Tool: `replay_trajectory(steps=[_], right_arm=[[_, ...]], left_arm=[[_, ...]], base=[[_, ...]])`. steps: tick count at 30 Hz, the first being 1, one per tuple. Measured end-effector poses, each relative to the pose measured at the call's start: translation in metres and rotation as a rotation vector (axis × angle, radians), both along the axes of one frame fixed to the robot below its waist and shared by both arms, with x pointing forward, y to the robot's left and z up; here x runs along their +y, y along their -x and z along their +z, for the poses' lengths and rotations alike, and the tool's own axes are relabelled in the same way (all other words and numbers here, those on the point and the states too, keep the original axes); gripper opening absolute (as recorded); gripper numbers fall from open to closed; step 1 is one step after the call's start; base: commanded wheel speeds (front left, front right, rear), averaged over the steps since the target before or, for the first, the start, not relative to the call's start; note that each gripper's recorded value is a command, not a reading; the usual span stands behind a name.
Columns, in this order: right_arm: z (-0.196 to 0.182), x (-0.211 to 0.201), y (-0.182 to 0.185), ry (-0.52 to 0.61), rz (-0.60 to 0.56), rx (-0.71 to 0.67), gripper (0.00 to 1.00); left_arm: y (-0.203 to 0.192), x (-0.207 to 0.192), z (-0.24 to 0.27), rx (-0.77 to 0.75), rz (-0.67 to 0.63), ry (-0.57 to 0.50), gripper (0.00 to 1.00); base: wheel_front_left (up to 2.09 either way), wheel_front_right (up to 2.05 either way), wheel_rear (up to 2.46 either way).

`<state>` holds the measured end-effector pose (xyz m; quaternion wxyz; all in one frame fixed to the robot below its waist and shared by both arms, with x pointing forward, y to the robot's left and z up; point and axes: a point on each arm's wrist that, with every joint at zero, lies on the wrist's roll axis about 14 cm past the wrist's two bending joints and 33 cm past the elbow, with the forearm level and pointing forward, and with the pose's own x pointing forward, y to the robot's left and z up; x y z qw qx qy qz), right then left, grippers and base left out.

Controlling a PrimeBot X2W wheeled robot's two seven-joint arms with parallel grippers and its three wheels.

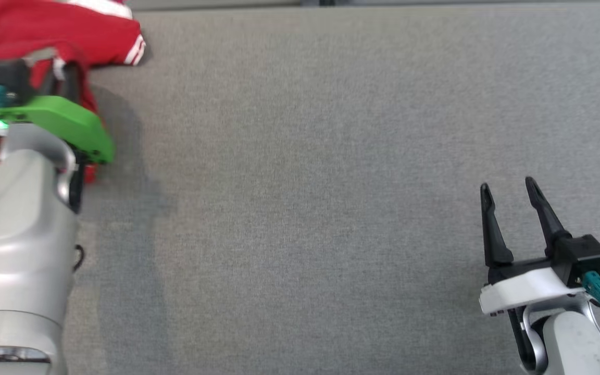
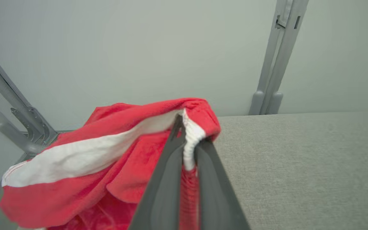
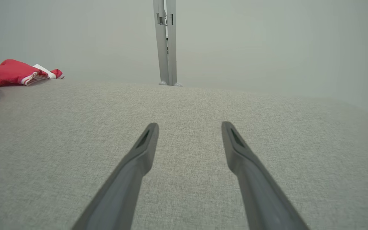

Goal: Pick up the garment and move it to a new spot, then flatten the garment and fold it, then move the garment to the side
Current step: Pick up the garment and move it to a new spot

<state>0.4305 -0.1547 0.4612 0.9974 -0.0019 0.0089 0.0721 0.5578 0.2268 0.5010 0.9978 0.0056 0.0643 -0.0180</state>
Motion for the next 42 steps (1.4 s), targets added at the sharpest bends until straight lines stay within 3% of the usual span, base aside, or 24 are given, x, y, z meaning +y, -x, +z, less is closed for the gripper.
replay_trajectory(steps=[10, 24, 29, 30, 32, 33, 34, 42], right_arm=[[0.031, -0.036, 0.046, -0.011, -0.106, -0.06, 1.0], [0.044, -0.082, 0.091, -0.024, -0.256, -0.09, 1.0], [0.036, -0.093, 0.103, -0.026, -0.3, -0.062, 1.0], [0.035, -0.096, 0.105, -0.026, -0.309, -0.057, 1.0], [0.032, -0.099, 0.106, -0.031, -0.321, -0.047, 1.0], [0.03, -0.1, 0.106, -0.034, -0.326, -0.041, 1.0], [0.028, -0.101, 0.106, -0.035, -0.33, -0.033, 1.0], [0.015, -0.102, 0.098, -0.037, -0.332, 0.011, 1.0]], left_arm=[[0.038, -0.138, 0.094, -0.208, -0.318, 0.087, 0.0], [0.124, -0.338, 0.1, -0.147, -0.75, 0.27, 0.0], [0.142, -0.383, 0.097, -0.123, -0.853, 0.297, 0.0], [0.145, -0.389, 0.087, -0.09, -0.864, 0.293, 0.05], [0.151, -0.397, 0.06, -0.023, -0.887, 0.262, 0.44], [0.153, -0.399, 0.05, 0.007, -0.893, 0.253, 0.77], [0.155, -0.401, 0.037, 0.043, -0.901, 0.243, 1.0], [0.169, -0.397, -0.021, 0.192, -0.921, 0.193, 1.0]], base=[[0.0, 0.0, 0.0], [0.0, 0.0, 0.0], [0.0, 0.0, 0.0], [0.0, 0.0, 0.0], [0.0, 0.0, 0.0], [0.0, 0.0, 0.0], [0.0, 0.0, 0.0], [0.0, 0.0, 0.0]])
